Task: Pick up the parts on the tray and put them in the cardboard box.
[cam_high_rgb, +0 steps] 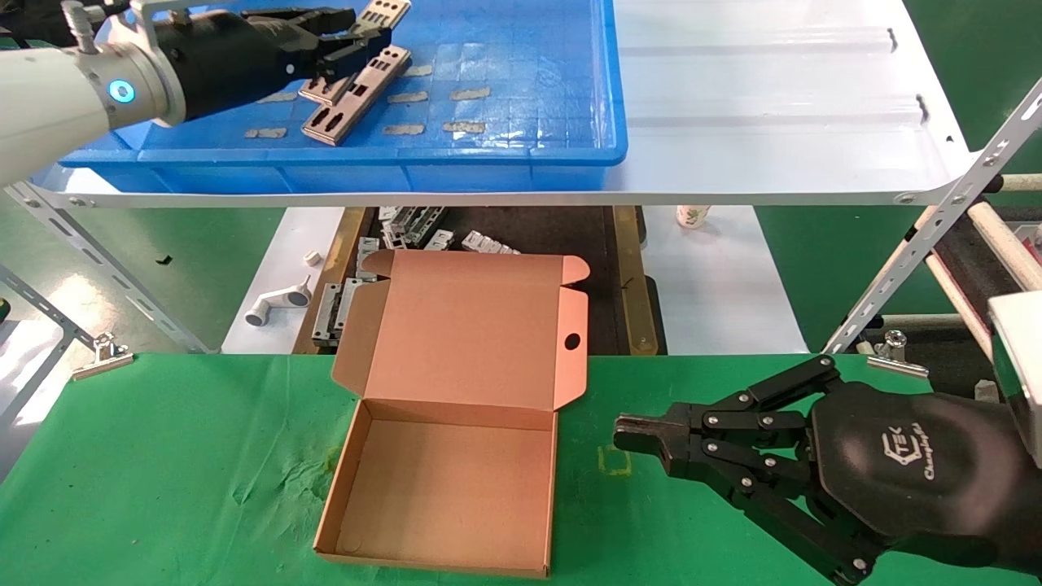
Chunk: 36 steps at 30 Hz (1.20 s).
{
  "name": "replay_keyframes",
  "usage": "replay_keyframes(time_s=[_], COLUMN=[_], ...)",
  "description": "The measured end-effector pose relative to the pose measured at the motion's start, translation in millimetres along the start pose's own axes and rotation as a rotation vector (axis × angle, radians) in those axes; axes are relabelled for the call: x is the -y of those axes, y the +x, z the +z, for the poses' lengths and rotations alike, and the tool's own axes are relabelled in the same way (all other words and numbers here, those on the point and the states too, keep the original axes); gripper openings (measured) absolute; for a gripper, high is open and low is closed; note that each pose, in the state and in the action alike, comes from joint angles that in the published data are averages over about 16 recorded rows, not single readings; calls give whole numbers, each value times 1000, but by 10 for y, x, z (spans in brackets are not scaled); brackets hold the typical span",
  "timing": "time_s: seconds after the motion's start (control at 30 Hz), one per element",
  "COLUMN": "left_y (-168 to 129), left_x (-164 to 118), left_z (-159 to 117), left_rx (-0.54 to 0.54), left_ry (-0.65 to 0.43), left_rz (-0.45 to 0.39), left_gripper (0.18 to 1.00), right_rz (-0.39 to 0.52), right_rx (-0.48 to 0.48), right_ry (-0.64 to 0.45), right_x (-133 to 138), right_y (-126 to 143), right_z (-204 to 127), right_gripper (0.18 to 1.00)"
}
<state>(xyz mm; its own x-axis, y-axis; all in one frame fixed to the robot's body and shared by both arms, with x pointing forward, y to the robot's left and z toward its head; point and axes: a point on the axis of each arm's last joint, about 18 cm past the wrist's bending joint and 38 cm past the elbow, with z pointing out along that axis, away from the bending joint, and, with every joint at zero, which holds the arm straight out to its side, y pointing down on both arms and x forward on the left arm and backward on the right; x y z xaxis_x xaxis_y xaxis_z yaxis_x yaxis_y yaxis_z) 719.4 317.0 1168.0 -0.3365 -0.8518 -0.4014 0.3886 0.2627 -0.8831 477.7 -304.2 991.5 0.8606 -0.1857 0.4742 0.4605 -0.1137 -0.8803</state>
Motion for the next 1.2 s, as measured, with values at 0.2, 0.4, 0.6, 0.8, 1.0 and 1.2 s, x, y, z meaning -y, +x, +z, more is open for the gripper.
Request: replay_keyframes(time_s=[0.2,0.4,0.6,0.8,1.0,1.2], left_y=[47,79,92,89,83,80], left_x=[-85,-146,-166,-165,-162,-162], left_z=[71,117,136,137,130,127], left_rx=[14,24,28,30,30,30], left_ry=[-20,-35,-39,-37,-36,-37], left_rz=[-3,-1,2,2,3,3], left_gripper=[461,460,460,462,476,513], right_rz=[0,0,0,0,0,0], right_rx=[0,0,0,0,0,0], right_ry=[0,0,0,0,0,0], right_x=[0,0,0,0,0,0], right_y=[0,0,0,0,0,0], right_z=[0,0,0,0,0,0], right_gripper=[191,191,191,191,191,191])
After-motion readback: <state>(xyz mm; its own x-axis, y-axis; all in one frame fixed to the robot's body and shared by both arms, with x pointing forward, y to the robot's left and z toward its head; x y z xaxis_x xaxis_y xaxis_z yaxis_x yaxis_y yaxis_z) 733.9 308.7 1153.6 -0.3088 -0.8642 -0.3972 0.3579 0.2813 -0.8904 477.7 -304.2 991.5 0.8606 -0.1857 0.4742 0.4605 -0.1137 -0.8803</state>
